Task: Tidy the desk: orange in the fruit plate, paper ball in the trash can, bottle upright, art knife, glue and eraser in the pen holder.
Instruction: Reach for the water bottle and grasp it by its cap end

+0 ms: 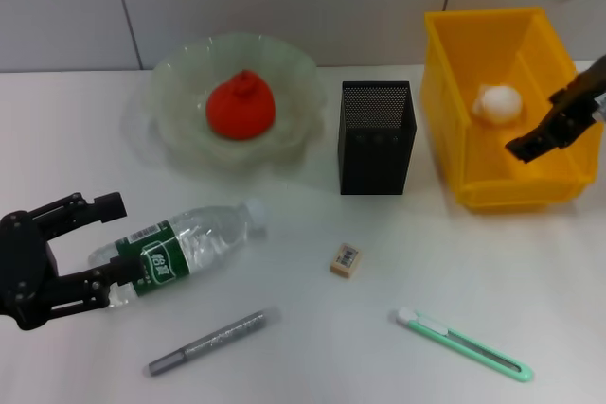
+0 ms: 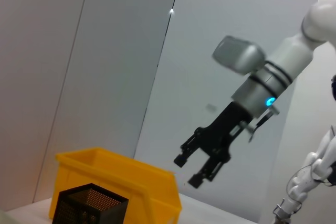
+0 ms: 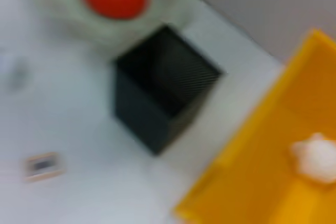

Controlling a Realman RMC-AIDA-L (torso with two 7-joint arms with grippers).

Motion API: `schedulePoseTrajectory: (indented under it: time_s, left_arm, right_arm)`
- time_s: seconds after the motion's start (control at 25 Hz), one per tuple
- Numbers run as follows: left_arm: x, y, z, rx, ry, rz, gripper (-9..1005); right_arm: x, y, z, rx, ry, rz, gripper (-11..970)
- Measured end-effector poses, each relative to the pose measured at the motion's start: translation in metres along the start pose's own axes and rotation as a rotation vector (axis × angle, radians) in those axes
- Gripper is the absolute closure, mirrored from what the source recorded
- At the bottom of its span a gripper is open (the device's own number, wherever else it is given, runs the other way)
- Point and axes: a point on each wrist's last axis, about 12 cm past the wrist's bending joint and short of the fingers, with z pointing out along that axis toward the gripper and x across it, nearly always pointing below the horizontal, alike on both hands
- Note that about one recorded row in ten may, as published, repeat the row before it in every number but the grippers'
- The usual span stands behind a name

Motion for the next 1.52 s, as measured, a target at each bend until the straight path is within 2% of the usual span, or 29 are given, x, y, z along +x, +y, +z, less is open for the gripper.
schedulePoseTrajectory:
  time_s: [0.12,0.24,0.44,0.52,0.64,0.8,0.84,0.92,0.96,1.0,1.04,1.16,1.2,1.24,1.36,1.4,1.48,1.52]
  left_arm:
    - [0.0,-0.001,-0.001,0.007,0.003,-0.004,156]
    - [0.001,-0.003,-0.003,0.014,0.006,-0.007,156]
    - [-0.001,-0.004,-0.006,0.027,0.016,0.002,156]
    - [-0.01,-0.002,-0.005,0.033,0.075,0.048,156]
    - [-0.031,0.01,0.006,0.022,0.197,0.088,156]
    - [-0.035,0.012,0.009,0.019,0.221,0.096,156]
    - [-0.051,0.021,0.022,0.025,0.294,0.1,156]
    - [-0.051,0.021,0.022,0.025,0.294,0.1,156]
    - [-0.074,0.035,0.046,0.035,0.412,0.089,156]
    - [-0.074,0.035,0.046,0.035,0.412,0.089,156]
    - [-0.085,0.039,0.062,0.031,0.494,0.09,156]
    - [-0.085,0.039,0.062,0.031,0.494,0.09,156]
    - [-0.108,0.041,0.103,0.008,0.641,0.128,156]
    - [-0.116,0.043,0.117,-0.031,0.706,0.129,156]
    - [-0.12,0.043,0.128,-0.04,0.734,0.142,156]
    - [-0.123,0.044,0.146,-0.067,0.79,0.155,156]
    - [-0.12,0.042,0.166,-0.085,0.846,0.186,156]
    - [-0.12,0.042,0.166,-0.085,0.846,0.186,156]
  right_arm:
    - [-0.004,0.015,-0.02,-0.065,0.018,-0.051,146]
    - [-0.009,0.026,-0.029,-0.116,0.046,-0.082,146]
    - [-0.01,0.035,-0.024,-0.205,0.05,-0.093,147]
    - [-0.006,0.036,-0.019,-0.247,0.021,-0.091,147]
    - [0.009,0.037,-0.01,-0.299,-0.067,-0.108,147]
    - [0.041,0.04,0.005,-0.38,-0.208,-0.127,148]
    - [0.05,0.041,0.008,-0.403,-0.244,-0.128,148]
    - [0.067,0.043,0.014,-0.444,-0.301,-0.128,149]
    - [0.076,0.043,0.017,-0.457,-0.328,-0.127,150]
    - [0.083,0.043,0.02,-0.468,-0.348,-0.126,150]
    - [0.093,0.043,0.023,-0.479,-0.373,-0.122,151]
    - [0.115,0.039,0.028,-0.492,-0.428,-0.096,153]
    - [0.123,0.035,0.029,-0.486,-0.446,-0.081,154]
    - [0.128,0.033,0.03,-0.485,-0.459,-0.07,154]
    - [0.149,0.029,0.034,-0.485,-0.519,-0.033,156]
    - [0.155,0.028,0.034,-0.482,-0.536,-0.024,157]
    - [0.168,0.025,0.036,-0.464,-0.558,0.006,158]
    - [0.172,0.024,0.036,-0.459,-0.565,0.02,159]
